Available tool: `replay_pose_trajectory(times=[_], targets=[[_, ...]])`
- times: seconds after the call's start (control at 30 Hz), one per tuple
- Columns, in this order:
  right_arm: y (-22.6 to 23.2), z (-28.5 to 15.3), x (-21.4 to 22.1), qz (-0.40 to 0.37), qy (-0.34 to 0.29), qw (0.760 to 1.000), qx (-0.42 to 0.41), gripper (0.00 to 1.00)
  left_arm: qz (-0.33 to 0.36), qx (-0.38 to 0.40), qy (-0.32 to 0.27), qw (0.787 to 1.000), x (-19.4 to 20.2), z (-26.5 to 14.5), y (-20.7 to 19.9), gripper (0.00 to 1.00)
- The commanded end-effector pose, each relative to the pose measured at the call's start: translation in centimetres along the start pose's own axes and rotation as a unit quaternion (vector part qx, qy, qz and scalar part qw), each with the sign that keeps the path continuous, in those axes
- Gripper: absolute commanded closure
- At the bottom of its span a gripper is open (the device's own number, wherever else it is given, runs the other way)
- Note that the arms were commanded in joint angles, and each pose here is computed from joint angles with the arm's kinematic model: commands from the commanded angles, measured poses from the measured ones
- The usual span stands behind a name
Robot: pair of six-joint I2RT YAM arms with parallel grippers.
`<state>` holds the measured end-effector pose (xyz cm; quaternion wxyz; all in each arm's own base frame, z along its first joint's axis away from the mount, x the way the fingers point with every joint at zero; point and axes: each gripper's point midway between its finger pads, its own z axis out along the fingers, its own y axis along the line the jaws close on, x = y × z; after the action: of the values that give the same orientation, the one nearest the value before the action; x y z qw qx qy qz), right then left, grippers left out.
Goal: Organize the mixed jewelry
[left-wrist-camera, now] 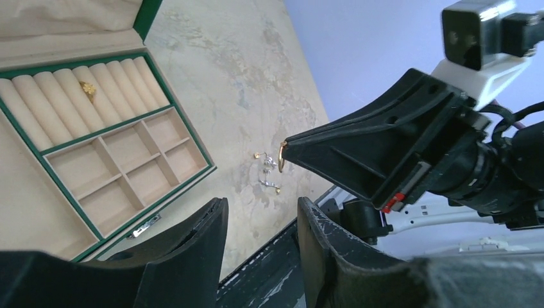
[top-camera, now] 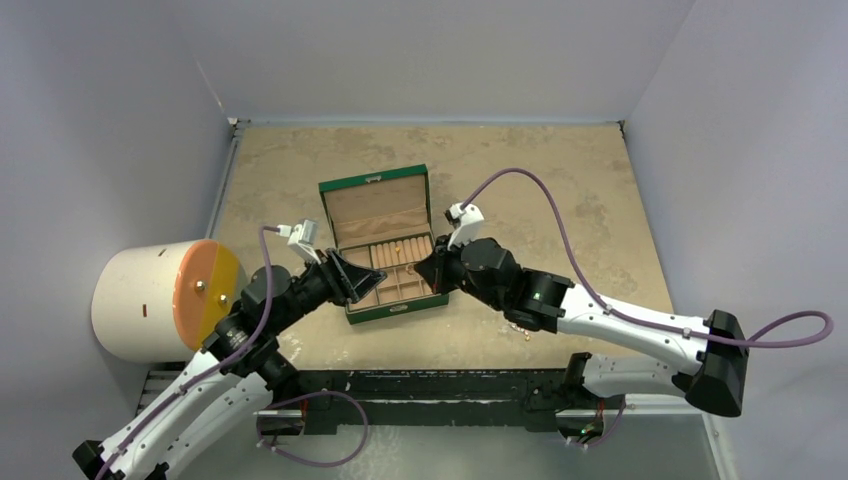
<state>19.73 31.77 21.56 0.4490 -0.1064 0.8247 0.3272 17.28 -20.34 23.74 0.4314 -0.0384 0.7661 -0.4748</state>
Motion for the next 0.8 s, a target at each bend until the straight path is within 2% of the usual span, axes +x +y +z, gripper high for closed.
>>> replay_pose_trajectory(times=[0.0,0.27,0.77], targets=[[5.1,-0.7,-3.5,-0.011,-0.037,0.996,-0.076,1.0,-0.012,0.061,-0.026,0.998,-1.3,-0.1,-2.6,0.56],[7.9,-1.1,-4.3,-0.021,-0.04,0.992,-0.115,1.0,-0.017,0.079,-0.026,0.996,-1.1,-0.1,-3.1,0.59],[9.1,-1.0,-4.1,-0.026,-0.034,0.991,-0.126,1.0,-0.017,0.098,-0.027,0.995,-1.1,-0.2,-3.7,0.68]])
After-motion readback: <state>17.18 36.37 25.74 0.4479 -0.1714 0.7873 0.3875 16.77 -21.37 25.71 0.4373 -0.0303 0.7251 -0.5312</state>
